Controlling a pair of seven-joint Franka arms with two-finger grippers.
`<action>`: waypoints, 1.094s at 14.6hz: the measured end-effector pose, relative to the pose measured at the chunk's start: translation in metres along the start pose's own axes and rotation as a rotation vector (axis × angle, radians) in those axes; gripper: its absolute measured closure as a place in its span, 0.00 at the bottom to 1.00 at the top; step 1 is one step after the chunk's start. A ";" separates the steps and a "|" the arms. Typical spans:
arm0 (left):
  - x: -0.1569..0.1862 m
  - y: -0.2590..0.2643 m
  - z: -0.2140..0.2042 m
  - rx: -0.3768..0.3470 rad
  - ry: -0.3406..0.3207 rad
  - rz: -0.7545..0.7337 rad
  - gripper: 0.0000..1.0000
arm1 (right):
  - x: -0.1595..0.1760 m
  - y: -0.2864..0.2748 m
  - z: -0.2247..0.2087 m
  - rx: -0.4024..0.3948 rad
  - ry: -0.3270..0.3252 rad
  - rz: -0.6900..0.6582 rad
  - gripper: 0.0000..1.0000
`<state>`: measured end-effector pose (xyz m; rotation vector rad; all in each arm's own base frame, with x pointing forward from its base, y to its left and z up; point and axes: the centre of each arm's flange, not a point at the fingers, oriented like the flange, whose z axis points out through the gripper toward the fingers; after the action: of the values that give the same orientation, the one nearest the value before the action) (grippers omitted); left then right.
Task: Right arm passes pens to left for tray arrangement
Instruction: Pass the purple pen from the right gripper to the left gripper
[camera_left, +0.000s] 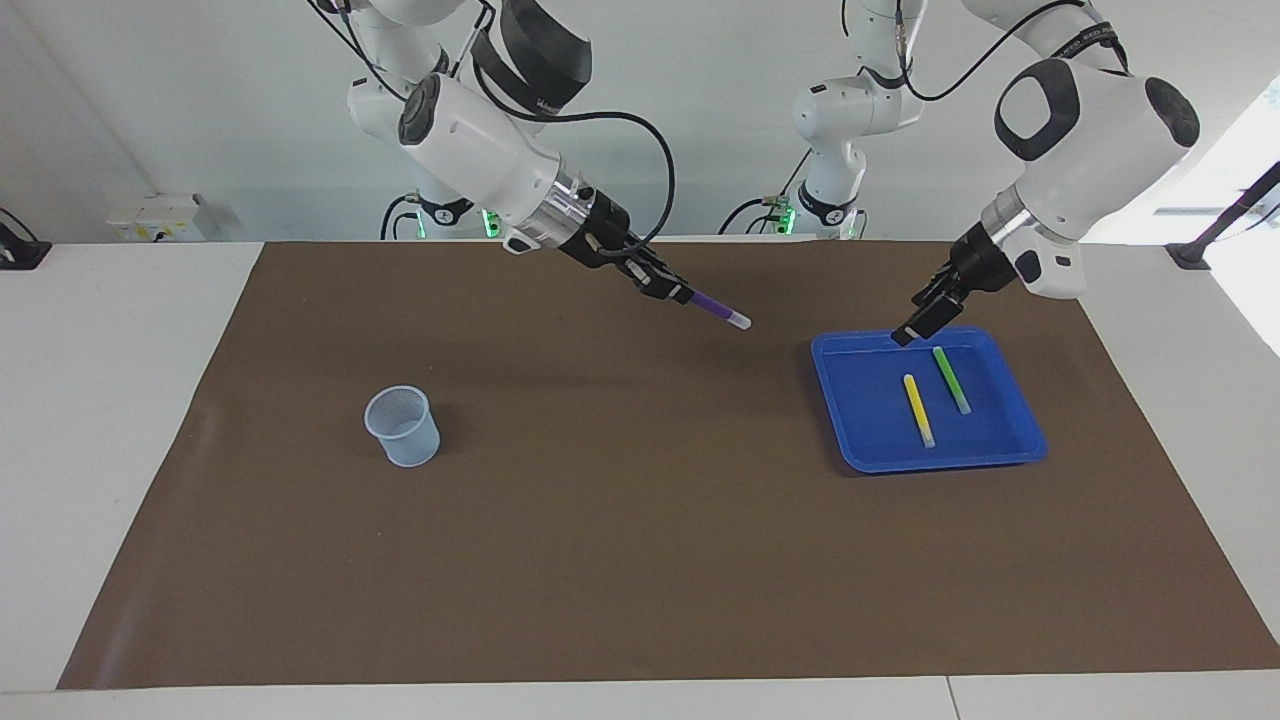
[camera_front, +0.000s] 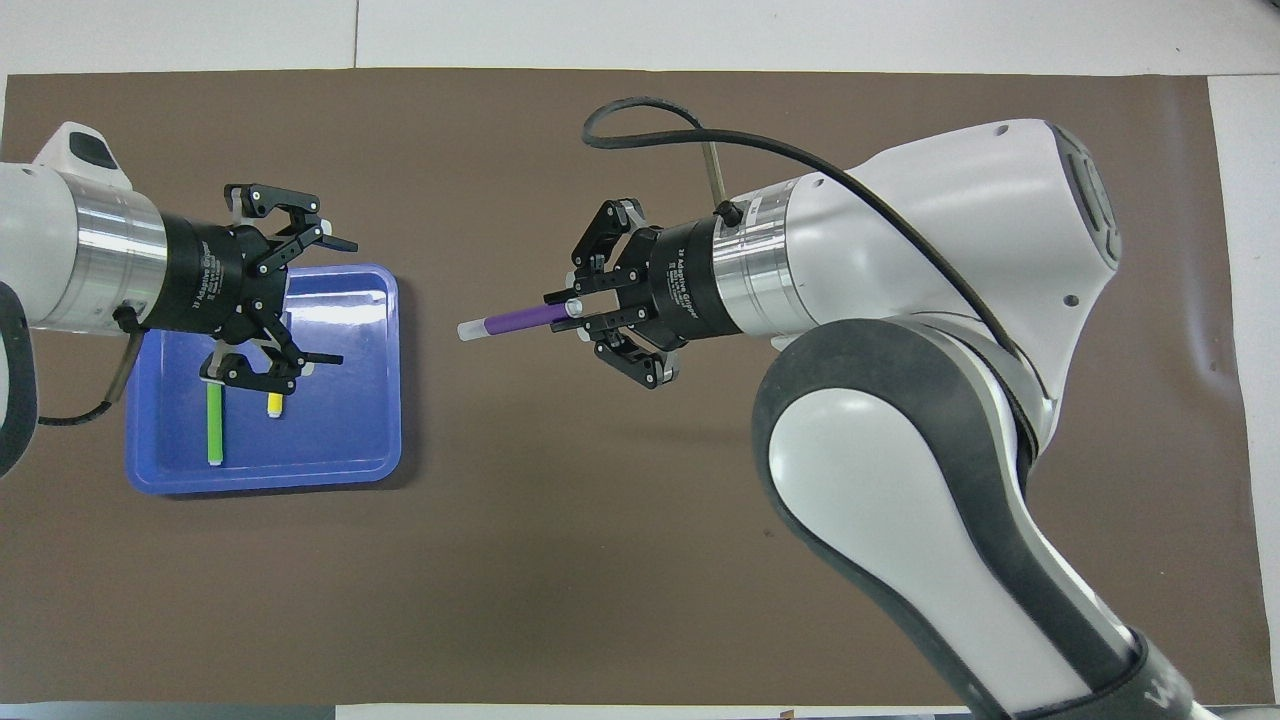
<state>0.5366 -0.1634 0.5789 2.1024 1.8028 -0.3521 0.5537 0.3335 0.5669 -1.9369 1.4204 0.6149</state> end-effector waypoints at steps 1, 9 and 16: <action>-0.008 0.000 0.000 -0.011 -0.019 -0.080 0.00 | -0.002 -0.001 0.000 0.001 -0.002 0.006 0.82; -0.041 -0.001 0.009 -0.010 -0.167 -0.389 0.00 | -0.011 0.002 0.005 -0.009 -0.010 0.003 0.82; -0.081 -0.027 0.045 -0.022 -0.181 -0.341 0.00 | -0.014 0.004 0.010 -0.018 -0.006 -0.008 0.82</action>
<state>0.4985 -0.2515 0.5682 1.6829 2.0400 -0.5853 0.5452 0.3496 0.5689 -1.9523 1.4078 0.6313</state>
